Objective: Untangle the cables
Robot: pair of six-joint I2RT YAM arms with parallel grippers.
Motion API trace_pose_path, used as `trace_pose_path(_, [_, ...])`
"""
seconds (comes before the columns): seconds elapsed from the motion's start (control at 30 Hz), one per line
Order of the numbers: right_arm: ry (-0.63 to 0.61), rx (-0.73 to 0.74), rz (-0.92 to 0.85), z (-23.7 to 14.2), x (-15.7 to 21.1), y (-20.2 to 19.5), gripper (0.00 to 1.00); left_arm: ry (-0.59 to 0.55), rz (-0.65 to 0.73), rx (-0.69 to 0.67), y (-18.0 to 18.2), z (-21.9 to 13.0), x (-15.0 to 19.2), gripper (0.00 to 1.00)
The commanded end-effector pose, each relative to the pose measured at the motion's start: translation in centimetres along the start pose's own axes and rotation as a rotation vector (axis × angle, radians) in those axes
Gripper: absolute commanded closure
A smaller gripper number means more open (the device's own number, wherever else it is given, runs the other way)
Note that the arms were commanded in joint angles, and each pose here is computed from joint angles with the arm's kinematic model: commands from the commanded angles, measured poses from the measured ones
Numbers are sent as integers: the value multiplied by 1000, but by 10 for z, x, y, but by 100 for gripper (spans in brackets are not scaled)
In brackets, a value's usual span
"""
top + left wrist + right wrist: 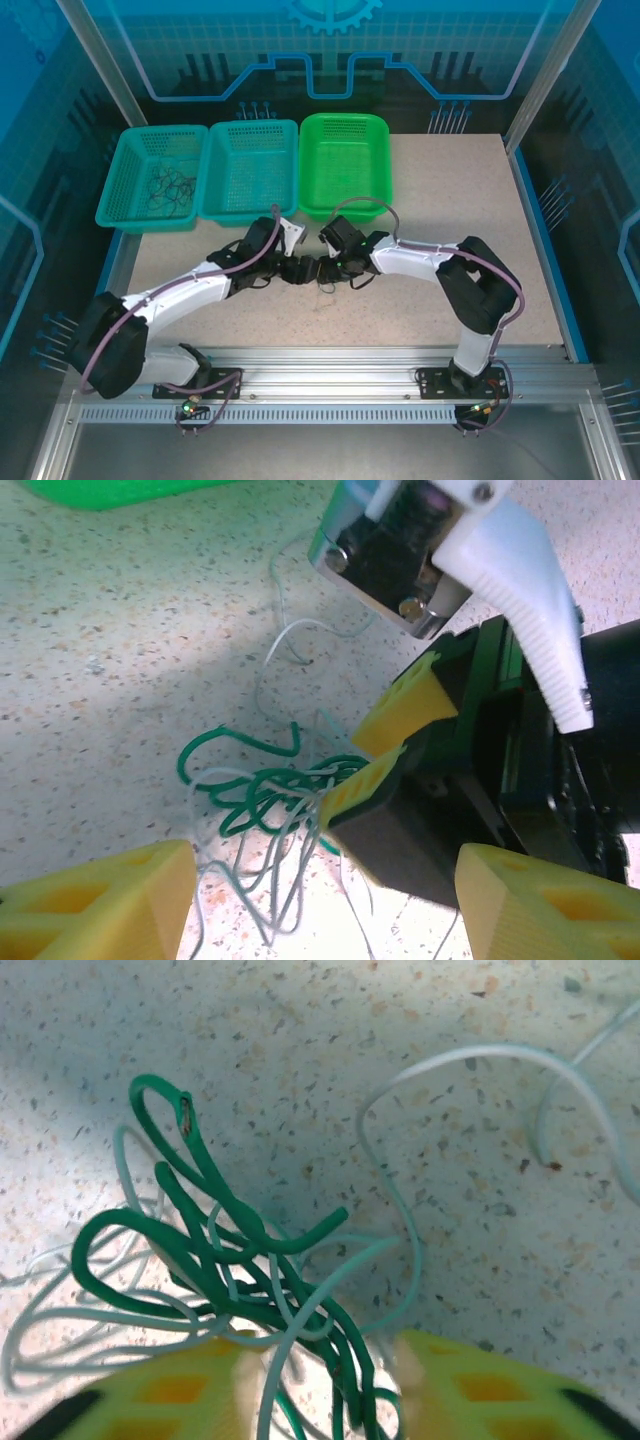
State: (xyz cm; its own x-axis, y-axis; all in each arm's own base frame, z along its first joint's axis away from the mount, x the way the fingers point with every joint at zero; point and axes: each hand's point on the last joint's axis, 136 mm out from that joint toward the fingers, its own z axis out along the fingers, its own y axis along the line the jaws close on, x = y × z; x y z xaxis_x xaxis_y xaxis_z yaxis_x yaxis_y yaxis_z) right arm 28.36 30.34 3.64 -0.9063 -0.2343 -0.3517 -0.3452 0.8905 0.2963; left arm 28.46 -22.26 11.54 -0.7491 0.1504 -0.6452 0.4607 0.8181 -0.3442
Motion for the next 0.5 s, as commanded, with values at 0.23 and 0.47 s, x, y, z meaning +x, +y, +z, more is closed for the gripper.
trace_pose_path(0.23, [-98, 2, -109, -33, -1, -20, 100, -248, 42, 102, -2, -50, -40, 26])
trace_pose_path(0.47, [-176, -134, -109, -91, 10, -41, 100, -310, 148, 326, -43, -57, -48, 24])
